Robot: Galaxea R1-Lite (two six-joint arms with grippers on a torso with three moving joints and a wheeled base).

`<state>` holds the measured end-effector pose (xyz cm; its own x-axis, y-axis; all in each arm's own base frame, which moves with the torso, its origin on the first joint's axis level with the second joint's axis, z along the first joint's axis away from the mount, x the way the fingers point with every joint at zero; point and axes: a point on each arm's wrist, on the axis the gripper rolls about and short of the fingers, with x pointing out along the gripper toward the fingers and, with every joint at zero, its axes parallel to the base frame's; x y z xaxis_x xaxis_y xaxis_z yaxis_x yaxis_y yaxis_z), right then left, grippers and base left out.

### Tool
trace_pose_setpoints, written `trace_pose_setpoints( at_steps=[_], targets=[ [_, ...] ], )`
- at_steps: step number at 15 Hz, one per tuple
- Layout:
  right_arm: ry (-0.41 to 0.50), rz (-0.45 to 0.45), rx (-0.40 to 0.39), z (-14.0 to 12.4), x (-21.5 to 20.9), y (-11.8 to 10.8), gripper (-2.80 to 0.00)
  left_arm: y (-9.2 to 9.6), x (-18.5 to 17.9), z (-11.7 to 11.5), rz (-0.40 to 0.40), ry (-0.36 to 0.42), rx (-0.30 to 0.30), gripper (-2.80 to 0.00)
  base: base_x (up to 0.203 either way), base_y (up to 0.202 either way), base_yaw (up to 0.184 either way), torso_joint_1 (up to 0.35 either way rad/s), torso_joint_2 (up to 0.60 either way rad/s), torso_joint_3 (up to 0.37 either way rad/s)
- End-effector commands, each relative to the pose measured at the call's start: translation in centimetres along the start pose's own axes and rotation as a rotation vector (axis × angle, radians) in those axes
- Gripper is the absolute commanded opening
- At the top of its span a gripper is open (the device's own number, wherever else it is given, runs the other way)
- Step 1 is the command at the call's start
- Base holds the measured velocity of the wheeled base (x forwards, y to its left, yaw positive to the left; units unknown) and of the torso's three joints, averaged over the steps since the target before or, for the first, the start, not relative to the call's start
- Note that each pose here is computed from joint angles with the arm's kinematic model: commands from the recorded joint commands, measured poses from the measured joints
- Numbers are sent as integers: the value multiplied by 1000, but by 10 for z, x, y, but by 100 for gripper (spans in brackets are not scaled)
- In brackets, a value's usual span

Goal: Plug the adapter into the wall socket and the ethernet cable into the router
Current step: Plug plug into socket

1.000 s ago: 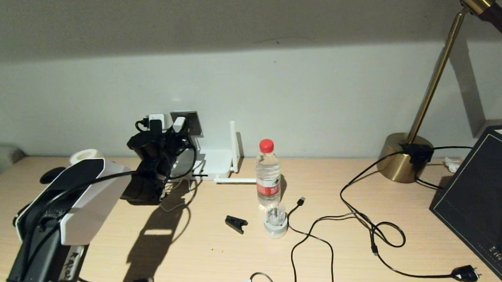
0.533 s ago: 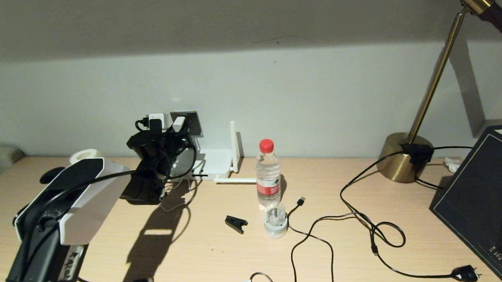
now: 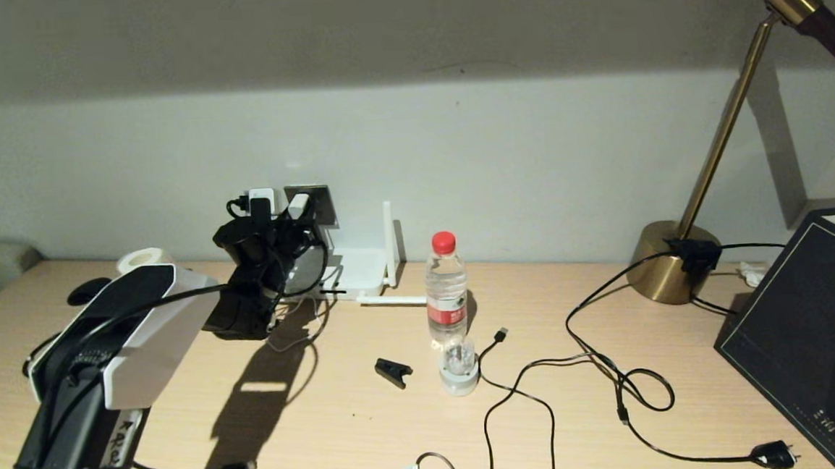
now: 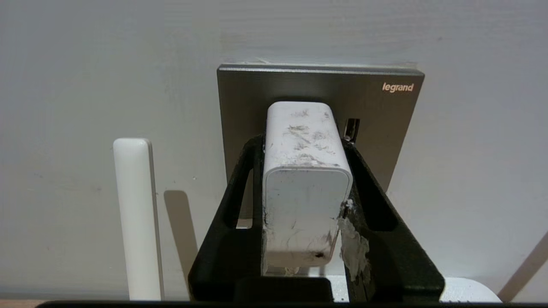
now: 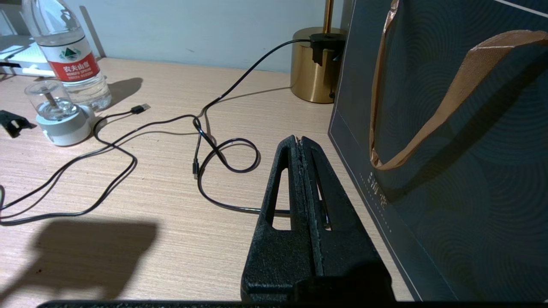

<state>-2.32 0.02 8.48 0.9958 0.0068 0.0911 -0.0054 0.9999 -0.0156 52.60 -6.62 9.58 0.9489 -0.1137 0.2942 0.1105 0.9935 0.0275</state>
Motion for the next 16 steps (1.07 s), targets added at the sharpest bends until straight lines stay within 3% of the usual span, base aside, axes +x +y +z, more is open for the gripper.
trace_pose_setpoints(
  at_steps=[1,16],
  targets=[
    [36,1,0,-10,2,0,-280,-1,4,-6,13,-8,-1,-280,0,0,0,0,0,0],
    [35,1,0,-10,2,0,-280,-5,4,-8,25,7,-3,-280,0,0,0,0,0,0]
  ],
)
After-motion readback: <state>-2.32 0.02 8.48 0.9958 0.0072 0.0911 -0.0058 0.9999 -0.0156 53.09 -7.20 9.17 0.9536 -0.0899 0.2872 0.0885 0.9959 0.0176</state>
